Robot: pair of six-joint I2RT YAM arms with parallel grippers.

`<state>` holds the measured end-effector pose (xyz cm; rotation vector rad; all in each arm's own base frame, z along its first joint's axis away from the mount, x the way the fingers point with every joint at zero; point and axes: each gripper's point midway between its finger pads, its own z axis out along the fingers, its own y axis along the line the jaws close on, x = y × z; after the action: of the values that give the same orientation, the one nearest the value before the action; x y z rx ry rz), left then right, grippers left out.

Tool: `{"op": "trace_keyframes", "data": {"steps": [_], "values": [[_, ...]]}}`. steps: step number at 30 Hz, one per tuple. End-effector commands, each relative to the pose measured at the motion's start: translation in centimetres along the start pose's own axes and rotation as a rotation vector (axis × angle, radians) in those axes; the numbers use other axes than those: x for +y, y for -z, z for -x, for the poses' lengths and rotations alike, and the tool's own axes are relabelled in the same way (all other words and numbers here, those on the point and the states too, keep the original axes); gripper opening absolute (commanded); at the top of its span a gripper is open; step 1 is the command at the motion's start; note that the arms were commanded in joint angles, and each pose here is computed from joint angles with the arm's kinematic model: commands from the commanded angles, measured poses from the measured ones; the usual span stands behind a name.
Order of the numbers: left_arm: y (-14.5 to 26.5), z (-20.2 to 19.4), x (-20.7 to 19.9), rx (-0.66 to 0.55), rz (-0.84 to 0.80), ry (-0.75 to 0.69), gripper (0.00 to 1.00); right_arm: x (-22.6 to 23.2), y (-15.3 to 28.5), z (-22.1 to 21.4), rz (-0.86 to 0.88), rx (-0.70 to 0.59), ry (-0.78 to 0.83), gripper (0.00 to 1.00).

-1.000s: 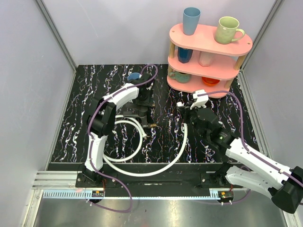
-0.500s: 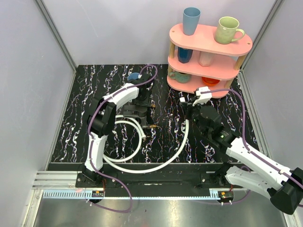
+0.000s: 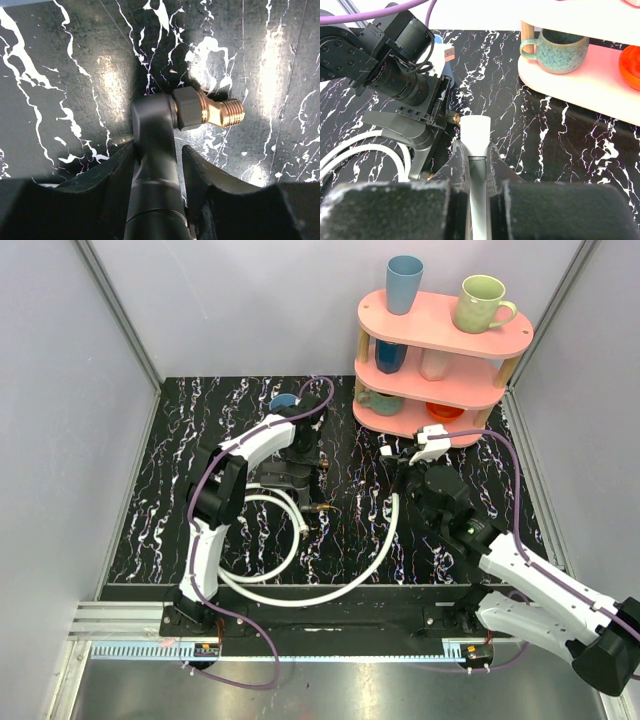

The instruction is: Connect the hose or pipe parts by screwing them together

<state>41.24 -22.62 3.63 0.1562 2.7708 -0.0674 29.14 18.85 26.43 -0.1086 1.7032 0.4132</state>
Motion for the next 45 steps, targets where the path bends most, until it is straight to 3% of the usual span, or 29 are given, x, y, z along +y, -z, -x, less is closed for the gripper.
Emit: {"op": "trace_keyframes", "data": {"steps": [1, 5, 9, 13, 36, 39, 45], "values": [[-2.7, -2.1, 0.5, 0.079, 0.029, 0.053, 0.44, 0.2, 0.3, 3.3, 0.010, -0.108, -0.058, 0.00], [-2.6, -1.8, 0.4, 0.078, 0.033, 0.088, 0.42, 0.4, 0.6, 3.8, 0.020, -0.122, -0.069, 0.00], [-2.1, -0.7, 0.1, 0.050, 0.028, 0.111, 0.59, 0.4, 0.8, 4.2, 0.026, -0.131, -0.073, 0.00], [-1.1, 0.8, 0.3, 0.028, 0.031, 0.120, 0.60, 0.5, 1.1, 4.2, 0.038, -0.133, -0.081, 0.00], [-3.7, -0.4, 2.6, 0.091, 0.141, 0.122, 0.57, 0.8, 1.9, 4.9, 0.068, -0.158, -0.096, 0.00], [-3.6, -0.5, 2.7, 0.093, 0.134, 0.117, 0.51, 0.8, 2.1, 5.1, 0.067, -0.162, -0.092, 0.00], [-3.7, -1.2, 2.5, 0.108, 0.099, 0.095, 0.22, 0.6, 2.4, 5.3, 0.065, -0.168, -0.094, 0.00]]}}
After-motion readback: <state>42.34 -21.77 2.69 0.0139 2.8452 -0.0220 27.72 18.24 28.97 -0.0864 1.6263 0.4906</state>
